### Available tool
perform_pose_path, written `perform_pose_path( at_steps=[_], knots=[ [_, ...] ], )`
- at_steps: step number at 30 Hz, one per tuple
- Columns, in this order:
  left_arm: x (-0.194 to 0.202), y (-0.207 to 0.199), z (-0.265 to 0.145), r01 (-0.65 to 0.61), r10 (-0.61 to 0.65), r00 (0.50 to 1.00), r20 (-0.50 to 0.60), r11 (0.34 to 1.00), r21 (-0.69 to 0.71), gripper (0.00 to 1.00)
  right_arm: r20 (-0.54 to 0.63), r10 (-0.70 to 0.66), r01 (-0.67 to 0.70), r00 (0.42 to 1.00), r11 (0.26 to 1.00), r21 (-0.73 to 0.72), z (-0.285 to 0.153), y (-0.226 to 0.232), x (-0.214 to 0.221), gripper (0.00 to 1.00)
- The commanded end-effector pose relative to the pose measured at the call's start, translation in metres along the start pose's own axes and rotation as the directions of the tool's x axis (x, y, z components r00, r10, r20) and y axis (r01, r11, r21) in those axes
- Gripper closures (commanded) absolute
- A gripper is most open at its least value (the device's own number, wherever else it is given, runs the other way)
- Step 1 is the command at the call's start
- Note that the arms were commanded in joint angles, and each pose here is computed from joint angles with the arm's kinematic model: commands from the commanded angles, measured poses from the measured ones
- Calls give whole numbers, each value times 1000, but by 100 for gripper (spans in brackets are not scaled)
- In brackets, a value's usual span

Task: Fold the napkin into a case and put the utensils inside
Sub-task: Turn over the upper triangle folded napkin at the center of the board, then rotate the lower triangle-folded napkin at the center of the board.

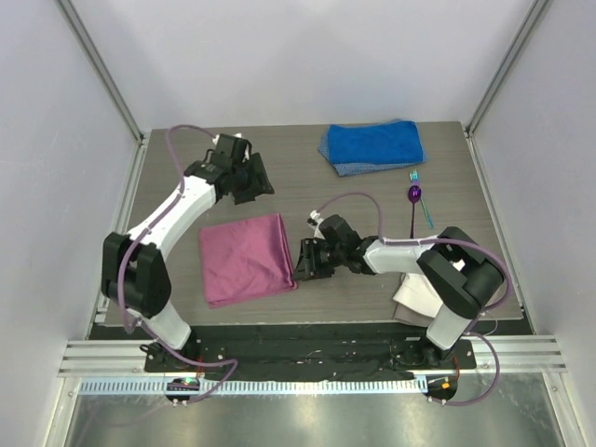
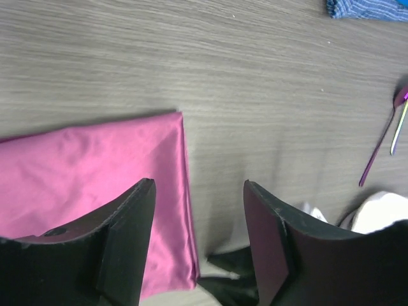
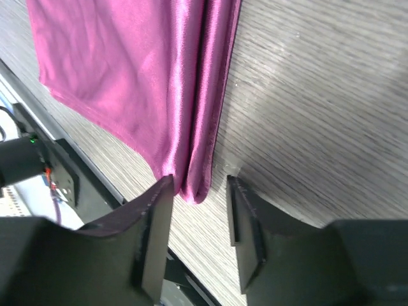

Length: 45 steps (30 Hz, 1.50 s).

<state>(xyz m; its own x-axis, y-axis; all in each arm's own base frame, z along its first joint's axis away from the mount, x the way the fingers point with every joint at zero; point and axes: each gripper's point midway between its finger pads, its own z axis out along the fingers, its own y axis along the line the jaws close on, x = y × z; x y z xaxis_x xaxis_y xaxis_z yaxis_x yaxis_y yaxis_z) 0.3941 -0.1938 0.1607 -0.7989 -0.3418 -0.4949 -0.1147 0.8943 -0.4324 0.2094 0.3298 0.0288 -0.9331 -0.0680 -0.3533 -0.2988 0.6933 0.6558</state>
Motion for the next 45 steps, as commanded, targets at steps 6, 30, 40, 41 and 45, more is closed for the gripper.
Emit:
perform_pose_path(
  at_steps=[6,30,40,41,45],
  knots=[
    [45,4,-32,-10,17,996,-86,996,83,44,1,-74,74,997,994,87,-2,-4,-21,48],
    [87,30,-63,31,-24,997,-69,995,93,44,-54,-155,164,986,935,314,10,-38,29,48],
    [94,38,-68,40,-35,997,-74,996,75,44,-58,-205,209,977,871,445,3,-54,33,67],
    [93,38,-69,40,-35,997,-68,996,74,44,-55,-208,210,977,868,449,2,-54,32,70],
    [96,42,-74,37,-33,997,-67,997,63,44,-47,-203,203,978,879,432,2,-53,27,85]
  ],
)
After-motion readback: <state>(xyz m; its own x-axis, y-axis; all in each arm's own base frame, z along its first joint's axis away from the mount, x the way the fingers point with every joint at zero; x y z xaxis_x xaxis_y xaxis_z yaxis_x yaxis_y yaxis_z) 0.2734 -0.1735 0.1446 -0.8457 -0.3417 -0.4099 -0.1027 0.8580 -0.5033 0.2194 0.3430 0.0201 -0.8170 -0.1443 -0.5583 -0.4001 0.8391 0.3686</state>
